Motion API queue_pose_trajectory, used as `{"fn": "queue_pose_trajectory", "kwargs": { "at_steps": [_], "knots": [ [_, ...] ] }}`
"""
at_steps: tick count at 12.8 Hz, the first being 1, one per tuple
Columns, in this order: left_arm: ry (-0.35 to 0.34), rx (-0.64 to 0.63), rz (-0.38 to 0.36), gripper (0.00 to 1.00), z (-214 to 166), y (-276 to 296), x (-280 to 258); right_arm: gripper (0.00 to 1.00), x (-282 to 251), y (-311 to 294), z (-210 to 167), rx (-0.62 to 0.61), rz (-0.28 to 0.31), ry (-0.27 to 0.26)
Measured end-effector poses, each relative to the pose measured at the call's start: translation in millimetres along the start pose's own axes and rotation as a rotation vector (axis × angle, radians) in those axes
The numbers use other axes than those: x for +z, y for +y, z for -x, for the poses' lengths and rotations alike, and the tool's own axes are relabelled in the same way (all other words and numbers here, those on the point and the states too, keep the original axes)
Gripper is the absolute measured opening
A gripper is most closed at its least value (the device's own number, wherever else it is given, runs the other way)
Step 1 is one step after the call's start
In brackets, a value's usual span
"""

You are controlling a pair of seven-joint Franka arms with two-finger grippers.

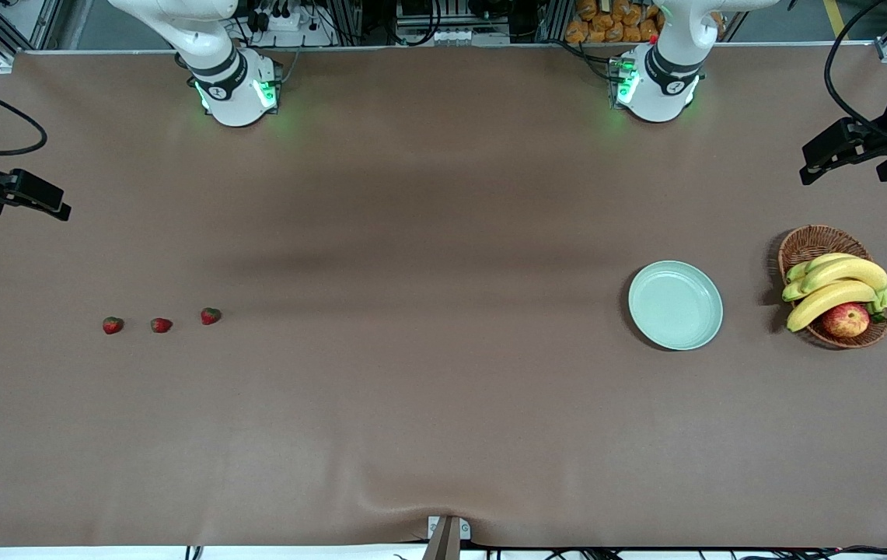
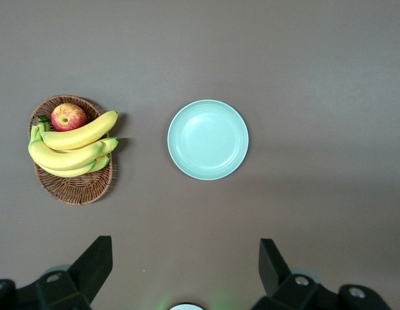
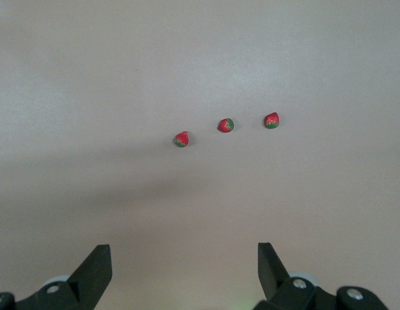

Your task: Collect all strawberries into plate

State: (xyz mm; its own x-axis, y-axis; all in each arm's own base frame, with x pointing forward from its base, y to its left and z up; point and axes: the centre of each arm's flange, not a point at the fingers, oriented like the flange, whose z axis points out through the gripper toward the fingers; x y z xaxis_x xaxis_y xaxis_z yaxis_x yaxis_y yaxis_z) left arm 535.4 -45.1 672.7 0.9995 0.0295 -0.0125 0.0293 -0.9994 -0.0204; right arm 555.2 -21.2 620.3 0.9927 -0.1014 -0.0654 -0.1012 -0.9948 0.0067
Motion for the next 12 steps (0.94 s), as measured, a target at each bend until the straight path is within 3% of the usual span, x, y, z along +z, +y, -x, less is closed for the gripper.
{"fn": "queue_pose_trajectory", "kwargs": {
  "at_steps": [12],
  "knots": [
    [0.004,-0.001,0.0,1.0,0.4,-0.8,-2.3,1.0,1.3,-0.2,0.0,0.0,0.0,-0.003]
  ]
}}
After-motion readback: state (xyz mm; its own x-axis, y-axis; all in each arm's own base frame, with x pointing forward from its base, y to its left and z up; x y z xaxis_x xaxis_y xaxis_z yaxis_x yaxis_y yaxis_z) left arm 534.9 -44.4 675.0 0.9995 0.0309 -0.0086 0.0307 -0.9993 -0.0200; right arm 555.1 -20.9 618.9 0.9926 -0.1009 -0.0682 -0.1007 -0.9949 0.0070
